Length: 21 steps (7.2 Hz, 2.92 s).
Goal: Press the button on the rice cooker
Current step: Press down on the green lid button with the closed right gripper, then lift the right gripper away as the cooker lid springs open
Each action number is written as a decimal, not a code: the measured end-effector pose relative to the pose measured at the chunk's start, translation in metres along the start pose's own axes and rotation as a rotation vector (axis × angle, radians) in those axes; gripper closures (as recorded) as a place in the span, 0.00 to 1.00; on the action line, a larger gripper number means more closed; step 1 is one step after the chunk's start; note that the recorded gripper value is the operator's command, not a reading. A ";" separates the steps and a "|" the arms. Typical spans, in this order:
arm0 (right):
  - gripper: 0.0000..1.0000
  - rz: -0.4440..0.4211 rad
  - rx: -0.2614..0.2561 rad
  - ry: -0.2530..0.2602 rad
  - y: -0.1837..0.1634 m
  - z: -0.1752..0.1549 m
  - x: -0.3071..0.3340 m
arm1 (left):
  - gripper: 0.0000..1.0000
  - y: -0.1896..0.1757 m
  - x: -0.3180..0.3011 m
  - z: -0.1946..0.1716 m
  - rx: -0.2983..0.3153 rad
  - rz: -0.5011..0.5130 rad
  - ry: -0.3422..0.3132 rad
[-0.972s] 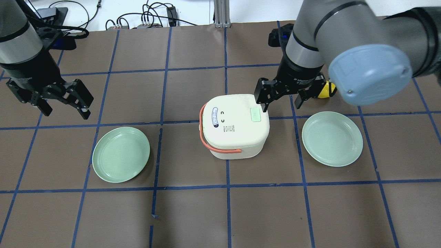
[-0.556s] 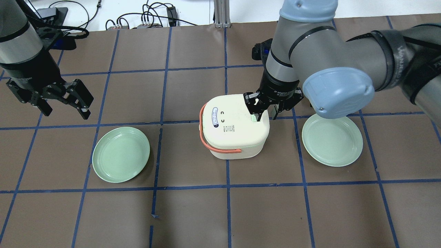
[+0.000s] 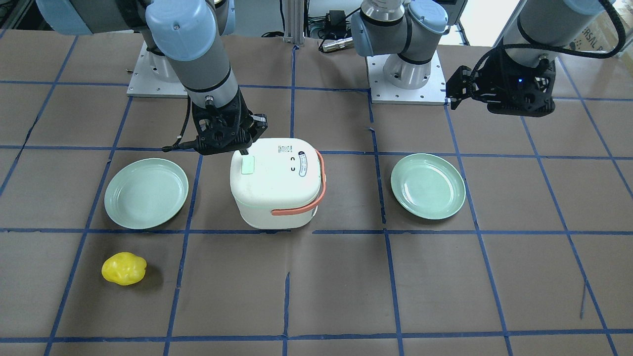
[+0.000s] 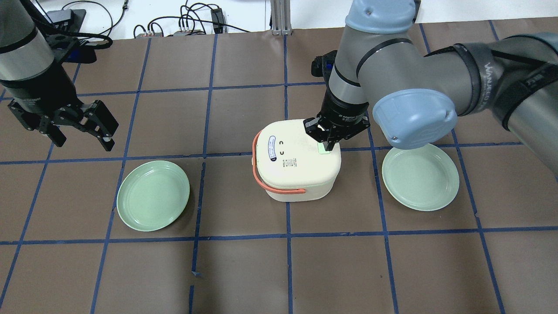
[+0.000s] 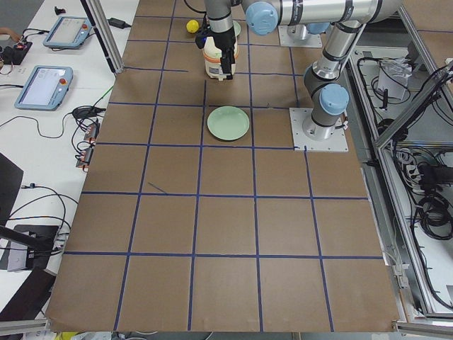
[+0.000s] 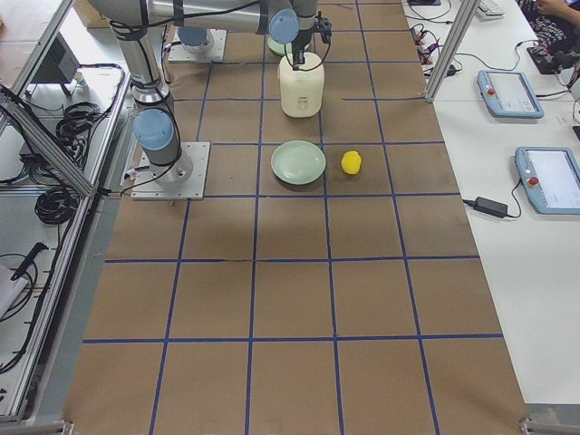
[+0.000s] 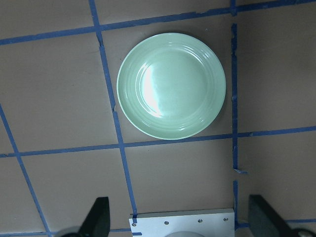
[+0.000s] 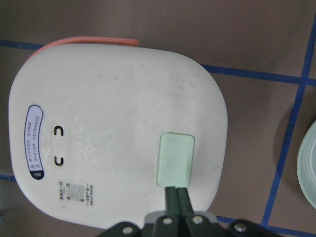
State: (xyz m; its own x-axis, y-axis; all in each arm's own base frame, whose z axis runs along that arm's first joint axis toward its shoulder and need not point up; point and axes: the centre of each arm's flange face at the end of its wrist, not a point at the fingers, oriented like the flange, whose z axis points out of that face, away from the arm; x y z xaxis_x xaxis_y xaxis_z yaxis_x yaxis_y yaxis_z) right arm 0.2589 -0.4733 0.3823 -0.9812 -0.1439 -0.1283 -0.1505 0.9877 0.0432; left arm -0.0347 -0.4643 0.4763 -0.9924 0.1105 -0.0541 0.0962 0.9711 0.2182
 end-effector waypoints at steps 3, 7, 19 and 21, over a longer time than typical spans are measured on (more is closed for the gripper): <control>0.93 -0.006 0.023 -0.001 -0.006 0.002 0.000 | 0.00 0.000 0.000 0.000 0.000 0.000 0.000; 0.93 -0.008 0.022 0.000 -0.014 0.013 0.001 | 0.00 0.000 0.000 0.000 0.000 0.000 0.000; 0.00 0.005 0.088 0.050 -0.026 -0.071 0.007 | 0.00 0.000 0.000 0.000 0.000 0.000 0.000; 0.00 0.047 0.087 0.069 -0.028 -0.088 0.033 | 0.00 0.000 0.000 0.000 0.000 0.000 0.000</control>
State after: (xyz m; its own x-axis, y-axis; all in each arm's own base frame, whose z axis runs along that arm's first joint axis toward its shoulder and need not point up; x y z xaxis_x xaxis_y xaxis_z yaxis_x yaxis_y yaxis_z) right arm 0.2200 -0.5114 0.4642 -0.9934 -0.0983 -0.0597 -0.0961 0.9946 -0.0387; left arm -0.0347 -0.4643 0.4763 -0.9924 0.1105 -0.0540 0.0962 0.9711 0.2182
